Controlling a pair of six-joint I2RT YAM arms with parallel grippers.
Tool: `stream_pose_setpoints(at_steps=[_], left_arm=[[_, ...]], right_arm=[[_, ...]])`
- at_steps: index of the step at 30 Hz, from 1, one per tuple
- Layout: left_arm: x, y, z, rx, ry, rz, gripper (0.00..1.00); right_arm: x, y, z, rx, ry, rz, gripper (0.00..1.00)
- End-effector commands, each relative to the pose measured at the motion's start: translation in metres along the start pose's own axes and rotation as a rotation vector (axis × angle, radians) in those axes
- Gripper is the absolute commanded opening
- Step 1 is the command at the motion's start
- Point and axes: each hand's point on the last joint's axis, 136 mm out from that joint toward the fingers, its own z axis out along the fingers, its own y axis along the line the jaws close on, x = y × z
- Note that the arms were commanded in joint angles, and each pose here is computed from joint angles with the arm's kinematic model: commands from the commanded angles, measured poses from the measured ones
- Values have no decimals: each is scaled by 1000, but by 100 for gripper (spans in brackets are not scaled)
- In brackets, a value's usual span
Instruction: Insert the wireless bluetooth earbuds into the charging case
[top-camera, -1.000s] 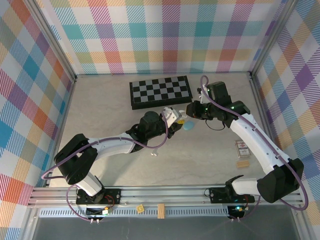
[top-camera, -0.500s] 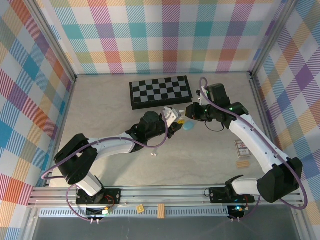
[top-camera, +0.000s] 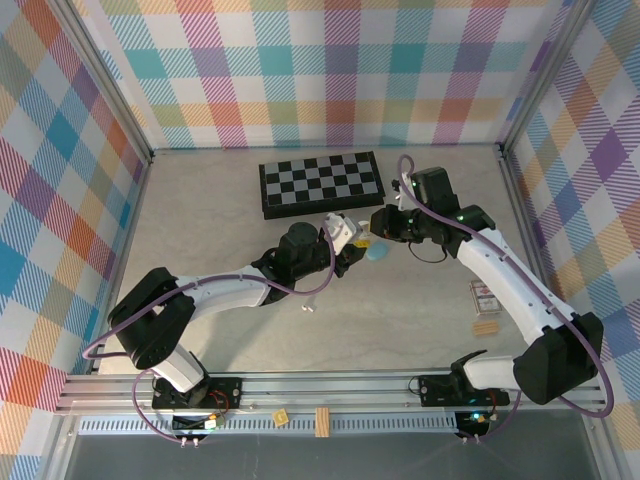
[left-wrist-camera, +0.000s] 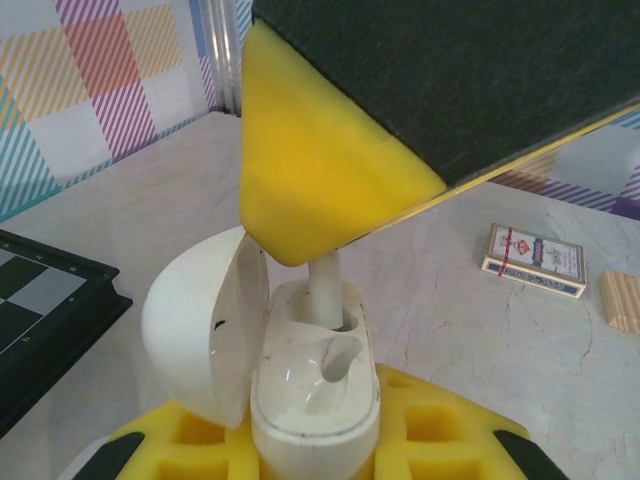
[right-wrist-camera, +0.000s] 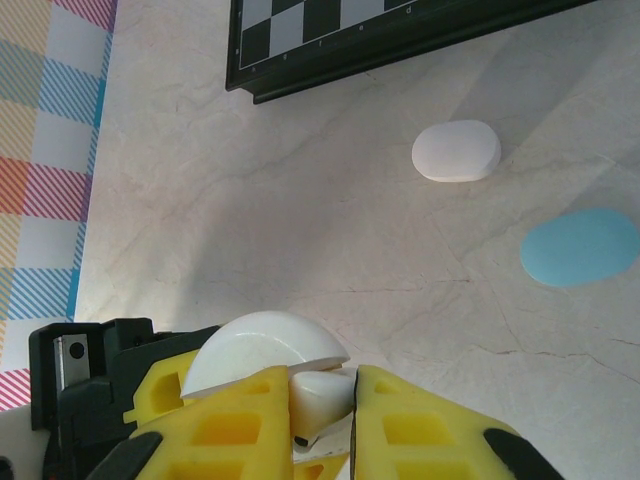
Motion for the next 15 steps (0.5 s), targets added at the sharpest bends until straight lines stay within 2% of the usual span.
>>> stream_pose_setpoints(at_steps=[1,15], left_arm=[[-38,-11,-6,34,-102,3,12],[-44,-13,-4,49,-109,-4,12]], right_arm=[[0,1,6,-24,11,-8,18],[25,11,12,-85,119,-146,22]])
